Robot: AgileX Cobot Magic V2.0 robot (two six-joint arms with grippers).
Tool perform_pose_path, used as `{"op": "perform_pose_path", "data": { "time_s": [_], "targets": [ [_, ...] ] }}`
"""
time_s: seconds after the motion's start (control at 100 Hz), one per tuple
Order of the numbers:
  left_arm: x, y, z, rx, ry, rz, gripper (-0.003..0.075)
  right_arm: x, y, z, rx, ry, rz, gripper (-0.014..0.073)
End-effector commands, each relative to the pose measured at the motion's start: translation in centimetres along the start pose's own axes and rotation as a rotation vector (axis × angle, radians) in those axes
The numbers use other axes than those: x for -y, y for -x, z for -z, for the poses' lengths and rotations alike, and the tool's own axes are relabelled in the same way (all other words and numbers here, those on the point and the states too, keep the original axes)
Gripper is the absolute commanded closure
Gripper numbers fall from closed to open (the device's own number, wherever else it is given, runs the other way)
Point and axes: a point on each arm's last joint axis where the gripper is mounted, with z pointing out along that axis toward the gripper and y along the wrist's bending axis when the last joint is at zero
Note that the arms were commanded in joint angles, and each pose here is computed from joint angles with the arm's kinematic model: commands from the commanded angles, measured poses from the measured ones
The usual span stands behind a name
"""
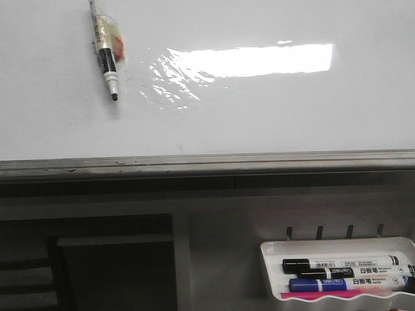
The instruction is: Write number 7 on whiteboard
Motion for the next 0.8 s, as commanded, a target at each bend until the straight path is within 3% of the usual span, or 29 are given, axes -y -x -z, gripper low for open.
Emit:
{"op": "perform_pose_path", "data": {
  "time_s": [0.0, 0.33, 0.51, 0.6, 0.79],
  "targets": [
    [-0.2, -0.3, 0.1, 0.069, -0.003, 0.151, 0.0741, 0.0, -0.1, 0.0, 0.081, -0.006, -0.095, 0.0659],
    [-0.4, 0.0, 0.2, 0.093, -0.003, 0.623, 0.0741, 0.5, 0.5, 0.1, 0.157, -0.019, -0.599, 0.0659],
    [0.3, 1.8, 0.4, 0.086, -0.057, 0.643, 0.0741, -0.1, 3.0, 0.5, 0.124, 0.050, -0.536, 0.0655],
    [1.2, 3.7, 0.5, 0.037, -0.101, 0.538, 0.0741, -0.5, 4.8, 0.5, 0.052, 0.086, -0.453, 0.0655],
    [2.6, 8.4, -0.6, -0.143, -0.132, 0.272, 0.0741, -0.8, 8.2, -1.7, -0.226, 0.116, -0.297, 0.0655]
  ]
}}
